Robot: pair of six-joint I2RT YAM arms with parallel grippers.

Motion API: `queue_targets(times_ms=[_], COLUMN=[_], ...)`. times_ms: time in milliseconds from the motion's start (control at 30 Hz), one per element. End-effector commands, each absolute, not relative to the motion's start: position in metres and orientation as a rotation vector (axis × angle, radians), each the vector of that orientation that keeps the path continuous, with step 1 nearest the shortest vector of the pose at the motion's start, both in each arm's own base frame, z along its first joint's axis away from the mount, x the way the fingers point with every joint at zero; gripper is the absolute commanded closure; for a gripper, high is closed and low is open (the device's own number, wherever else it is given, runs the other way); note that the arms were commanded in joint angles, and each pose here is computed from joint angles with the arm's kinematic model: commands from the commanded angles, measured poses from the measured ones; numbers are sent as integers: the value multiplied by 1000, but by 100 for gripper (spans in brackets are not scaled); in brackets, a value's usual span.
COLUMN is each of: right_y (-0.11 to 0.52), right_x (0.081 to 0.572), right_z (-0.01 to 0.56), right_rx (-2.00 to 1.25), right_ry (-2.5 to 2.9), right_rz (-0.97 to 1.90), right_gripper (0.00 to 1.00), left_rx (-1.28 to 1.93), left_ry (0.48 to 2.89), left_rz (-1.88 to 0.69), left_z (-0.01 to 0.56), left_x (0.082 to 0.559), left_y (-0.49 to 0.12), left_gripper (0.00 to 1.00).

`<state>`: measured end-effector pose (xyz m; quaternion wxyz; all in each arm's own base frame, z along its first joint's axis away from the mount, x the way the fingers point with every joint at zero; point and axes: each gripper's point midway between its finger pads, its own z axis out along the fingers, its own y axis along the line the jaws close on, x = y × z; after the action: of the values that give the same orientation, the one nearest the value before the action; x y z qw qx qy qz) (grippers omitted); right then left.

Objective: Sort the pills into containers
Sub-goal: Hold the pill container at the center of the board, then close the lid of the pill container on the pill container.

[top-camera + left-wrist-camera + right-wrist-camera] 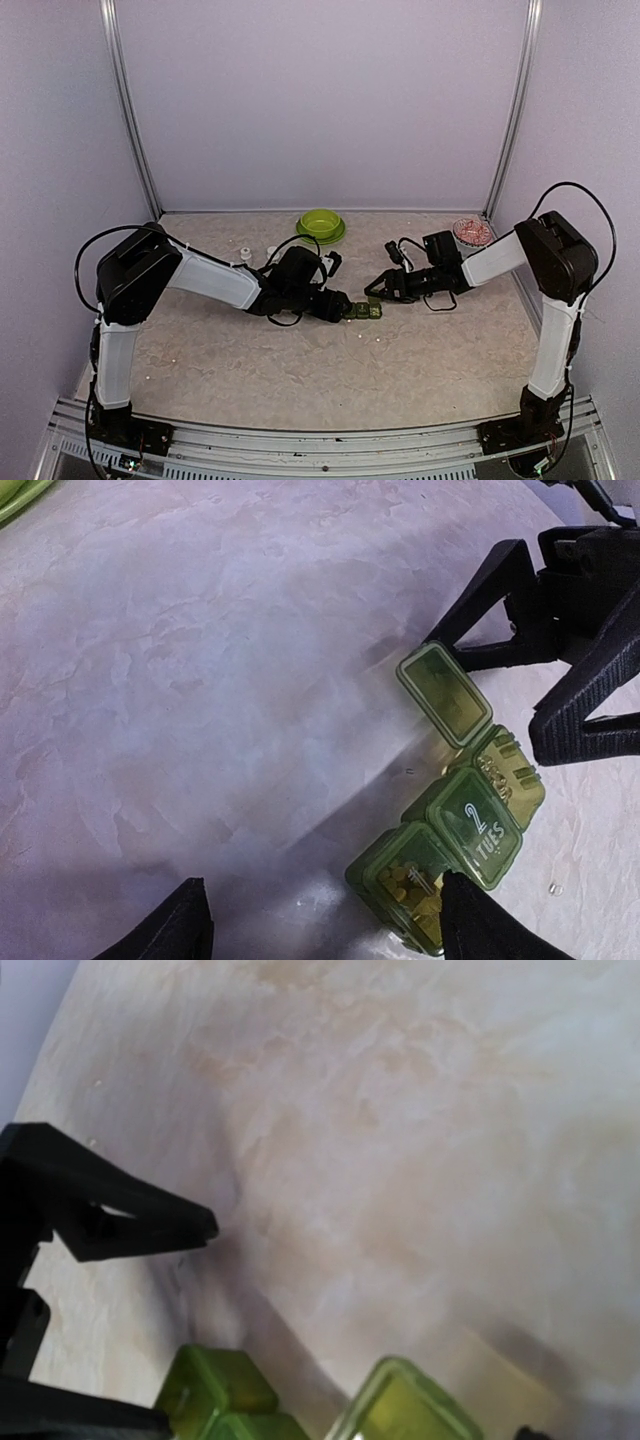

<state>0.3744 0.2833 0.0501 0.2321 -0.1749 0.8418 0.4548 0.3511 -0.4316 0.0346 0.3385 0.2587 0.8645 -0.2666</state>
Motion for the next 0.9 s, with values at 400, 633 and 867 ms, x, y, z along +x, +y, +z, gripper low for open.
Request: queue_targets(times_ms=[400, 633, 867], right_y=[292, 291, 290], right_x=[370, 363, 361], right_z=[63, 71, 76], right_rx=[-544, -564, -578], right_ry=[2233, 2215, 2200], right_rz=[1370, 1381, 1379], right_gripper=[20, 21, 23], left_rx=[704, 694, 675], left_ry=[2280, 2307, 2332], left_rz=[-708, -680, -656], left_z=[21, 12, 7], left_x=[341, 342, 346], left_y=[-445, -443, -442], left_gripper=[26, 27, 27])
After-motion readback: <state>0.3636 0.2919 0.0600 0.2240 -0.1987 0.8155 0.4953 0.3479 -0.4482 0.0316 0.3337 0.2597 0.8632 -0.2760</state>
